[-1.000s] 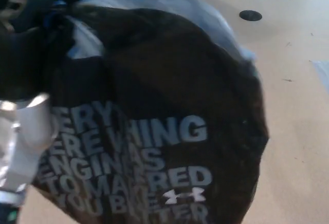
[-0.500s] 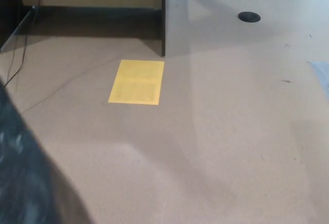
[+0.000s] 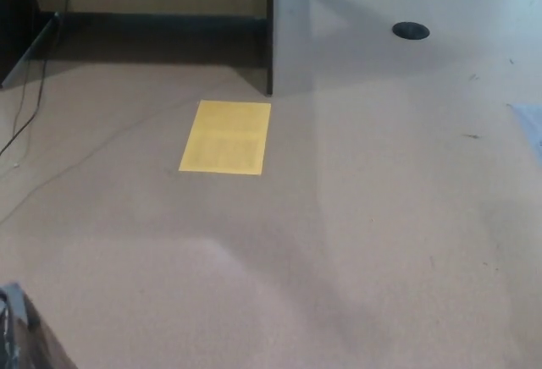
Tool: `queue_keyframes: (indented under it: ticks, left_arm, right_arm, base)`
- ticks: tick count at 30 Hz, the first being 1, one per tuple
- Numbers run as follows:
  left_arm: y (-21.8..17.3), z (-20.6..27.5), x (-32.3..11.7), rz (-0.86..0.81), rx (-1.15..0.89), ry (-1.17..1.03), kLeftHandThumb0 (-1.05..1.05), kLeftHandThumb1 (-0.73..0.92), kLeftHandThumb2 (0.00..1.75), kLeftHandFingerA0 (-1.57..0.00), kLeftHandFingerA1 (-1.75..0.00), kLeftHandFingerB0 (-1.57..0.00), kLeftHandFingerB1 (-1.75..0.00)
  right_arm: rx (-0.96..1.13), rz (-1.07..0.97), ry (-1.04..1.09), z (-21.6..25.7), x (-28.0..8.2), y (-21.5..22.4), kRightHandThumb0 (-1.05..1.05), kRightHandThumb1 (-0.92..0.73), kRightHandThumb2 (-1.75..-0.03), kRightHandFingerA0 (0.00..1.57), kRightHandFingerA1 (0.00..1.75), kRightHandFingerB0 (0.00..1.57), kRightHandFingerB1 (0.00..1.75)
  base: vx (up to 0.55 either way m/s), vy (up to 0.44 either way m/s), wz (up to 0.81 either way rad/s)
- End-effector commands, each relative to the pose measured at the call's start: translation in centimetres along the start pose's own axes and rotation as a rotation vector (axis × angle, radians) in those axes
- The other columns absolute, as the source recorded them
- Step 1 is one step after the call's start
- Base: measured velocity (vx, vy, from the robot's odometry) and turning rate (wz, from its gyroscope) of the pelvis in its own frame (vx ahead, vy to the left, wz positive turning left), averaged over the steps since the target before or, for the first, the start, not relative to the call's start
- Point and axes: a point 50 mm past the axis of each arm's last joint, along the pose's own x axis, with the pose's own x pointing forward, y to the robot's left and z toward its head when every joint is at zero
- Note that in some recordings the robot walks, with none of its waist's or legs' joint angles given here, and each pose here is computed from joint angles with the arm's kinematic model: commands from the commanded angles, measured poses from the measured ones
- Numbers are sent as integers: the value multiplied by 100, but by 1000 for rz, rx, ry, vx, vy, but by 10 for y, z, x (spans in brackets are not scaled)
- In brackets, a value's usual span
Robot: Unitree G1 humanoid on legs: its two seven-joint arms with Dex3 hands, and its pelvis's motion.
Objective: A person is holding a plastic bag and the robot extends its left hand to grab the bag by hooking its thumb into the holes at the top and brings its hand down by its side. Then it extends its arm again to hand the plastic bag back to the person.
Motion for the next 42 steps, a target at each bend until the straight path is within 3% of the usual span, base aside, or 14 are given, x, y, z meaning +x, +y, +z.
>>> queue_keyframes:
  ticks: [1, 4, 6, 15, 16, 21, 22, 25, 27, 28, 30, 31, 36, 42]
  left_arm:
    - [24, -17, -44, -26, 0, 101, -15, 78, 71, -96, -170, -72, -133]
    - [27, -27, -63, -79, 24, 172, -28, 84, 64, -90, -171, -74, -134]
    - [29, -31, -73, -122, 45, 220, -23, 80, 70, -88, -171, -73, -137]
    - [27, -22, -108, -277, 6, 273, -7, 67, 89, -100, -170, -71, -143]
    - [21, -17, -110, -288, -12, 264, -15, 69, 87, -89, -170, -72, -136]
    - [5, -1, -119, -320, -72, 257, -22, 79, 71, -88, -172, -73, -136]
    - [0, 4, -121, -328, -83, 265, -13, 53, 110, -85, -174, -75, -140]
    - [-13, 16, -123, -343, -101, 278, -4, 51, 111, -85, -174, -77, -142]
    - [-19, 17, -123, -345, -95, 273, -3, 52, 109, -86, -172, -78, -138]
    - [-24, 18, -122, -350, -88, 273, -15, 72, 83, -91, -170, -81, -135]
    - [-34, 18, -121, -359, -77, 259, -9, 64, 96, -89, -169, -79, -134]
    - [-38, 16, -118, -350, -69, 244, -8, 62, 100, -90, -170, -78, -135]
    - [-56, 5, -97, -308, -44, 192, -12, 63, 96, -90, -173, -75, -139]
    - [-74, 0, -55, -222, -37, 93, -10, 55, 109, -90, -174, -75, -140]
  right_arm:
    - [7, -12, 39, -24, -17, 7, -44, -75, -62, 58, 43, 42, 35]
    - [11, 0, 64, -32, -22, 13, -49, -63, -88, 53, 56, 36, 47]
    - [12, 9, 69, -36, -26, 17, -43, -74, -63, 62, 46, 43, 36]
    - [3, 39, 120, -54, -40, 30, -45, -74, -62, 63, 64, 43, 36]
    - [1, 40, 116, -53, -39, 30, -50, -63, -90, 57, 61, 38, 49]
    - [2, 42, 114, -54, -41, 31, -45, -75, -63, 62, 49, 43, 36]
    - [2, 43, 115, -54, -41, 31, -50, -63, -90, 59, 65, 38, 50]
    - [-4, 45, 110, -53, -41, 30, -45, -75, -63, 65, 54, 43, 36]
    - [-7, 42, 108, -51, -39, 29, -46, -76, -62, 65, 53, 43, 36]
    - [-4, 43, 108, -51, -39, 29, -51, -63, -90, 59, 66, 38, 50]
    - [2, 41, 108, -51, -38, 29, -51, -63, -90, 59, 66, 38, 50]
    - [8, 39, 110, -50, -38, 29, -46, -75, -63, 62, 66, 44, 36]
    - [21, 30, 107, -48, -35, 27, -50, -62, -90, 60, 73, 38, 49]
    - [-1, 26, 89, -43, -31, 20, -46, -76, -63, 63, 64, 43, 35]
  base:
    - [0, 0, 0]
    - [0, 0, 0]
    - [0, 0, 0]
    - [0, 0, 0]
    - [0, 0, 0]
    - [0, 0, 0]
    - [0, 0, 0]
    - [0, 0, 0]
    - [0, 0, 0]
    - [0, 0, 0]
    - [0, 0, 0]
    - [0, 0, 0]
    - [0, 0, 0]
    - [0, 0, 0]
